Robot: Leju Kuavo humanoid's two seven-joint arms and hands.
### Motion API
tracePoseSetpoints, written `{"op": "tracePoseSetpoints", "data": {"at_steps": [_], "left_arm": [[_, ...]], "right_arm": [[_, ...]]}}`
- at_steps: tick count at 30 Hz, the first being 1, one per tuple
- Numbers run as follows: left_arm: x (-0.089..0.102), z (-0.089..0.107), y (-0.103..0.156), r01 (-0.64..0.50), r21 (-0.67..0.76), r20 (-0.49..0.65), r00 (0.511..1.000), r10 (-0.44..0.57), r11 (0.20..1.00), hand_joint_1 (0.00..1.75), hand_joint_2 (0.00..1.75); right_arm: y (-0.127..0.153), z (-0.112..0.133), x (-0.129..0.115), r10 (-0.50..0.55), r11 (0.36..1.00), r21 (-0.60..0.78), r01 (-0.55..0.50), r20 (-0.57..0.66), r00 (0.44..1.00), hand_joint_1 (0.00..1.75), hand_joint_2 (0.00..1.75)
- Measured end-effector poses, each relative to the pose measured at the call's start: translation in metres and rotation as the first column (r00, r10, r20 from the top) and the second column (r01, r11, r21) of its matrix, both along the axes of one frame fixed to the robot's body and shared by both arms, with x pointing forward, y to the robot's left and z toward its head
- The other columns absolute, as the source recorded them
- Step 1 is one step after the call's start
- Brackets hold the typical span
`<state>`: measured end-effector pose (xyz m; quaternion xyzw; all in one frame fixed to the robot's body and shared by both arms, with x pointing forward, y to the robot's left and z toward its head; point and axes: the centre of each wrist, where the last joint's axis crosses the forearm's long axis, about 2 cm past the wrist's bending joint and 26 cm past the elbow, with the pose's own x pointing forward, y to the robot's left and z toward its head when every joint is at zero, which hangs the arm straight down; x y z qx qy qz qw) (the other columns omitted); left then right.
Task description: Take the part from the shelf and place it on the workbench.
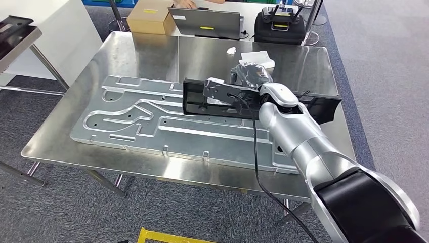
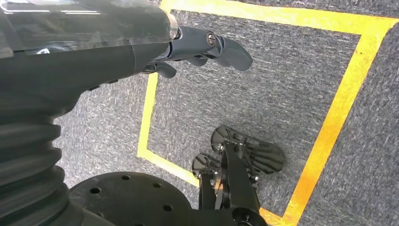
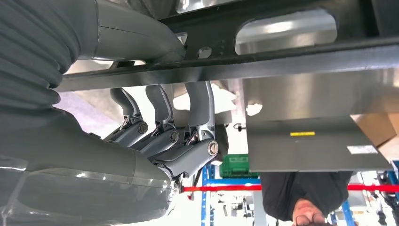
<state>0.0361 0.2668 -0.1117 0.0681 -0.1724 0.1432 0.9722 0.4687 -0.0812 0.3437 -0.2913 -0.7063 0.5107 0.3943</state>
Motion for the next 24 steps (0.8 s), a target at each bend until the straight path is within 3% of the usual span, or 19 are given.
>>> {"op": "tracePoseSetpoints", "data": {"at_steps": [11, 24], "left_arm": [[0.000, 0.000, -0.001, 0.011, 0.001, -0.002, 1.000, -0.011, 1.000, 0.00, 1.75], [0.003, 0.001, -0.003, 0.052, 0.061, 0.078, 0.995, -0.057, 0.997, 0.00, 1.75]], "right_arm": [[0.002, -0.015, -0.003, 0.015, 1.000, -0.014, -0.015, -0.028, 0.999, 1.75, 1.75], [0.004, -0.023, -0.006, 0.033, 0.998, -0.045, -0.035, -0.043, 0.999, 1.75, 1.75]]}}
